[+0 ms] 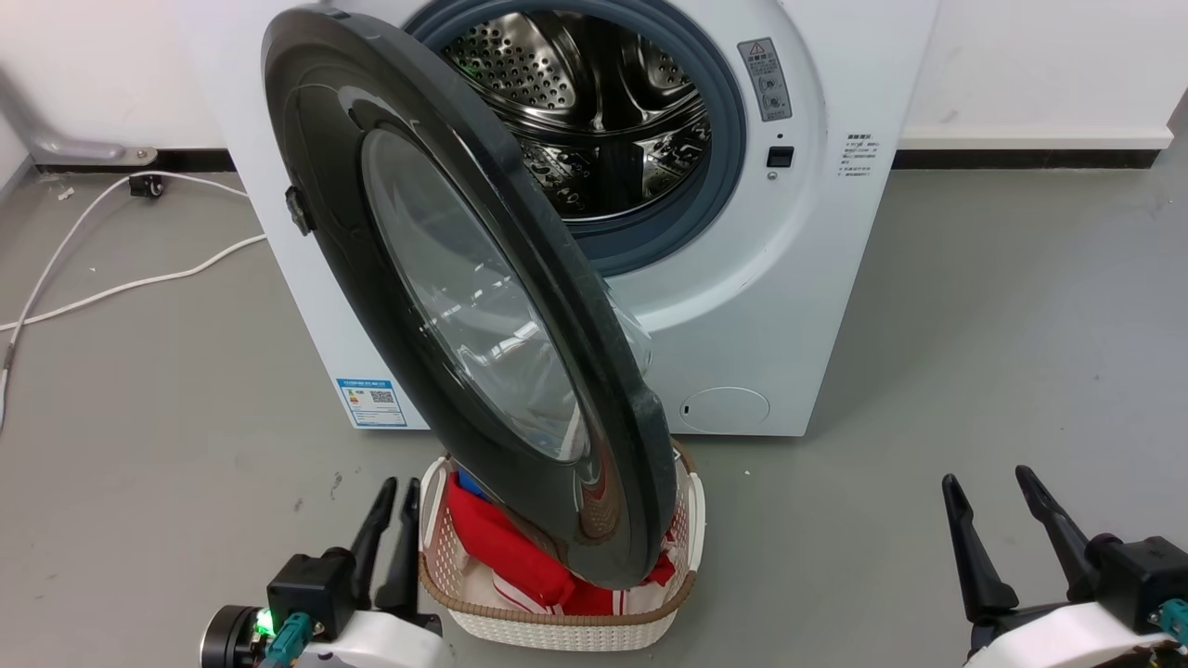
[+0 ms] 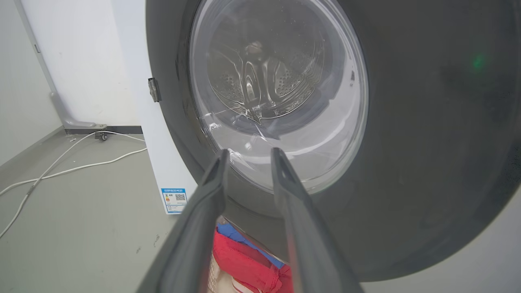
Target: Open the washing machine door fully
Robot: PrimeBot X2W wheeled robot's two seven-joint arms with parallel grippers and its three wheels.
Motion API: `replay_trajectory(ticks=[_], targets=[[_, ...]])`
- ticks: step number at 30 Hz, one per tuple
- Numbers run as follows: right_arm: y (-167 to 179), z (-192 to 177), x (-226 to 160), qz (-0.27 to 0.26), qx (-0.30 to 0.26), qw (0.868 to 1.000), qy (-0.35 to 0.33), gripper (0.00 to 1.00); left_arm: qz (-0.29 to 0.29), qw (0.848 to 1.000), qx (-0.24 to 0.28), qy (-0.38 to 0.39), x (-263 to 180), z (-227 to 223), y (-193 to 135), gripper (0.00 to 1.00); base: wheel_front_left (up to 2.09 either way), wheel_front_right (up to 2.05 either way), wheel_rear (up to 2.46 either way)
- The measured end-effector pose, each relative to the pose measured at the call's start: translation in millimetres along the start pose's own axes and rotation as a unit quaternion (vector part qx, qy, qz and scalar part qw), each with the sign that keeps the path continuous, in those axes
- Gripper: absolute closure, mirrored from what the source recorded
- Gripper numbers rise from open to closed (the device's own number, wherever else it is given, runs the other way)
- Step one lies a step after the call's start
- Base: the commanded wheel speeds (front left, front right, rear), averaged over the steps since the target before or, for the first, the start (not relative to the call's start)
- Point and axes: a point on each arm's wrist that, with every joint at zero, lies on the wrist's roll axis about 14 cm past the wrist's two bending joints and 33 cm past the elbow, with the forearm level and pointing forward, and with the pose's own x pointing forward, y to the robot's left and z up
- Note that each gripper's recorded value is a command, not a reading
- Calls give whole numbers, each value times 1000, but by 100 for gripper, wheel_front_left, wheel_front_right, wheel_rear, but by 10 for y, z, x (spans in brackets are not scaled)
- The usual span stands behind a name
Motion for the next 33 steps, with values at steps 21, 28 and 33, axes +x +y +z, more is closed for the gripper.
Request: replay_trajectory(ticks=[21, 28, 33], targets=[[-22, -53, -29, -5, 2, 1000, 7, 0, -9, 986, 27, -165, 451, 1207, -60, 100, 0, 0, 0], [-54, -68, -55, -12, 4, 1000, 8, 0, -45, 959, 32, -278, 447, 2100, -377, 100, 0, 0, 0], [-69, -85, -82, -18, 8, 1000, 10, 0, -94, 937, 8, -337, 319, 2532, -746, 100, 0, 0, 0]])
